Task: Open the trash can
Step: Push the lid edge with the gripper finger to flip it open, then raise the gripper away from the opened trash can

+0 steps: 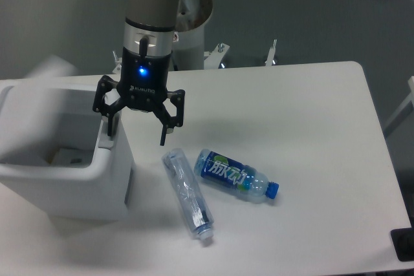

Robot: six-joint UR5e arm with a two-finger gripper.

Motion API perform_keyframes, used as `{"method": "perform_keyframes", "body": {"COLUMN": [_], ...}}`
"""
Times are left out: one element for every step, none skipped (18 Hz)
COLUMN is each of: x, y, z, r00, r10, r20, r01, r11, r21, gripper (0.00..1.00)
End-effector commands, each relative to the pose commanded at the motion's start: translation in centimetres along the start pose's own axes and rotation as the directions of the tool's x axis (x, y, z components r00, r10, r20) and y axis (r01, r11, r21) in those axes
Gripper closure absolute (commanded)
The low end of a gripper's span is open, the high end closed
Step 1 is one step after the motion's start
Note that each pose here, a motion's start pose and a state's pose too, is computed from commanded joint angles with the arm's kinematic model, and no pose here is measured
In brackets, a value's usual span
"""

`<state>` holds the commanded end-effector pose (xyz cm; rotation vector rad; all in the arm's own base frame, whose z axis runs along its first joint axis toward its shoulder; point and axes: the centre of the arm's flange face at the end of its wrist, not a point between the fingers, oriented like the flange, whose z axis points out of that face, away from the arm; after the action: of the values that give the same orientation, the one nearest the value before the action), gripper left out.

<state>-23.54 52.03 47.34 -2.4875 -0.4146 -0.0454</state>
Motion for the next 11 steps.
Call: {"method": "perform_keyframes", "body": {"x": [0.0, 0.0, 0.2, 0.3, 0.3, 0.4, 0.5, 0.2, -0.3, -1.4, -2.6], "y": [0.0, -0.1, -0.3, -0.8, -1.1, -1.4, -1.9, -2.2, -2.5, -2.7, -2.6], "z": [0.0, -0.2, -0.7, -1.3, -2.0, -2.8, -3.7, -4.2, -4.5, -5.0, -5.4], "r00": [1.000, 1.000, 1.000, 1.000, 1.000, 1.000, 0.999, 0.999, 0.999, 0.998, 0.998], "r10": [-0.002, -0.001, -0.004, -0.006, -0.001, 0.010, 0.022, 0.021, 0.018, 0.008, 0.001], "r20": [0.001, 0.001, 0.001, 0.003, 0.010, 0.019, 0.026, 0.035, 0.043, 0.056, 0.070], "r01": [0.002, 0.001, 0.004, 0.006, 0.001, -0.011, -0.024, -0.024, -0.021, -0.013, -0.008], "r11": [1.000, 1.000, 1.000, 1.000, 0.999, 0.999, 0.997, 0.997, 0.996, 0.995, 0.995], "r21": [0.000, 0.003, 0.010, 0.026, 0.038, 0.051, 0.067, 0.080, 0.088, 0.095, 0.097], "gripper": [0.00, 0.00, 0.00, 0.00, 0.00, 0.00, 0.00, 0.00, 0.00, 0.00, 0.00]}}
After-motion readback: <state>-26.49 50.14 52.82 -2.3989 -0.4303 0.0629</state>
